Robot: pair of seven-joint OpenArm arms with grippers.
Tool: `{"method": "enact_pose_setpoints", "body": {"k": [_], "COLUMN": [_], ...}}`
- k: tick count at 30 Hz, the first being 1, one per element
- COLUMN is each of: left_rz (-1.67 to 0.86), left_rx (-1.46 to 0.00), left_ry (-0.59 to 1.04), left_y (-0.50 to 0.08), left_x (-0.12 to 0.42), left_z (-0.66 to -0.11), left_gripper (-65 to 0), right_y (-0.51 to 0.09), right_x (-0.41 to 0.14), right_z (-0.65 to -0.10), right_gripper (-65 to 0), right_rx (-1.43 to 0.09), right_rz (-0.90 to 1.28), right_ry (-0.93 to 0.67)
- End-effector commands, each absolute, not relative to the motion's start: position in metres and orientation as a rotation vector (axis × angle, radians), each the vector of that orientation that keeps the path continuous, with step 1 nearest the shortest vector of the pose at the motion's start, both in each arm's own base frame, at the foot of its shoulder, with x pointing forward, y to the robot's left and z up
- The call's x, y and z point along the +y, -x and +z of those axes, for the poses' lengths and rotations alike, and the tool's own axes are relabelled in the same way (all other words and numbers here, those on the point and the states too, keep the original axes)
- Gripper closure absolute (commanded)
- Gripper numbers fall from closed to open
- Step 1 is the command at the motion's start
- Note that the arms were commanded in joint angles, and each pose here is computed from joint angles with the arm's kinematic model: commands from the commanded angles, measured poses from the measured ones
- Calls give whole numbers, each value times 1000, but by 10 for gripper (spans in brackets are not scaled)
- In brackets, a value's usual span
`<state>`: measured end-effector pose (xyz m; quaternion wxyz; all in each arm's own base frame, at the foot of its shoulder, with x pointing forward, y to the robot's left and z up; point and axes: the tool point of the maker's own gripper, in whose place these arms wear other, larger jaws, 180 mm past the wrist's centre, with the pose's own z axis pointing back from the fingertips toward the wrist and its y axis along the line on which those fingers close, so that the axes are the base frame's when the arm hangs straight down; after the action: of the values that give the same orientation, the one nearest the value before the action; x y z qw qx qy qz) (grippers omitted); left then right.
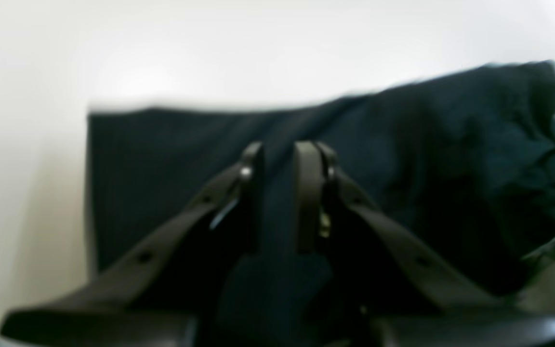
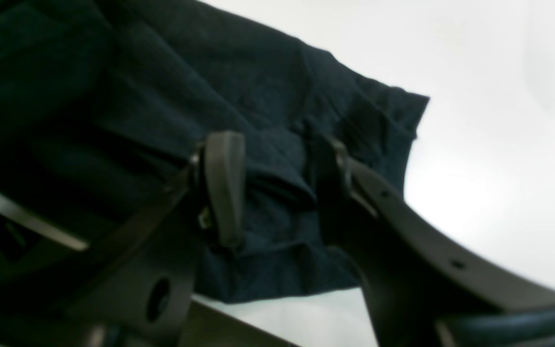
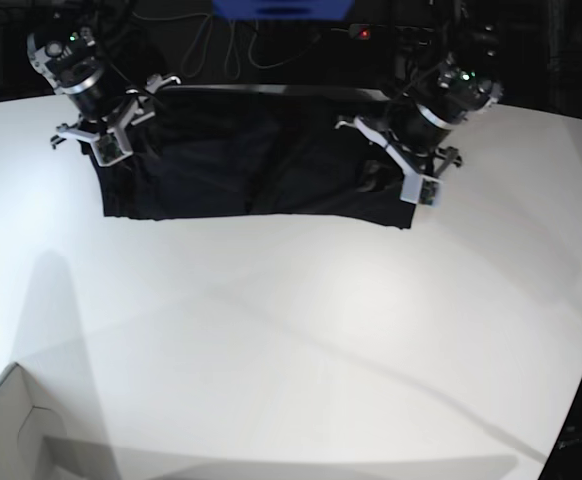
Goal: Layout the t-shirt on the table in an organized manner, then fold the t-shirt properly
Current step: 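Lay the folded end down and open both grippers, withdrawing them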
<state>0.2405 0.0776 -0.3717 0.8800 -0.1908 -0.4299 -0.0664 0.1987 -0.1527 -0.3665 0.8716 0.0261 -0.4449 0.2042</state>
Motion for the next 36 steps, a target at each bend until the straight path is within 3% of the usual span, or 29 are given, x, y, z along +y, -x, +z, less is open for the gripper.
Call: {"method": "enact_pose_setpoints", "body": {"k": [1, 5, 18, 24, 28, 36], "left_rz": [-105, 15, 36, 35, 35, 38], "left_rx": [-926, -890, -870, -873, -874, -870], "left_ry": [394, 343, 334, 336, 336, 336], "left_y": [-246, -264, -272, -272, -273, -273], "left_x": [90, 132, 139, 138, 138, 139], "left_z": [-368, -396, -407, -406, -406, -408], "left_gripper": [-106, -106, -106, -106, -106, -106], "right_y": [-204, -209, -194, -186, -181, -192], "right_x": [-149, -115, 60, 108, 106, 11], "right_z": [-350, -338, -302, -328, -357, -394], "right_gripper": [-248, -248, -248, -247, -244, -244], "right_rx": [-990, -1038, -1126, -1040, -960, -915], "right_rz": [429, 464, 619, 657, 653, 509], "right_ry": [-58, -125, -586, -716, -714, -428]}}
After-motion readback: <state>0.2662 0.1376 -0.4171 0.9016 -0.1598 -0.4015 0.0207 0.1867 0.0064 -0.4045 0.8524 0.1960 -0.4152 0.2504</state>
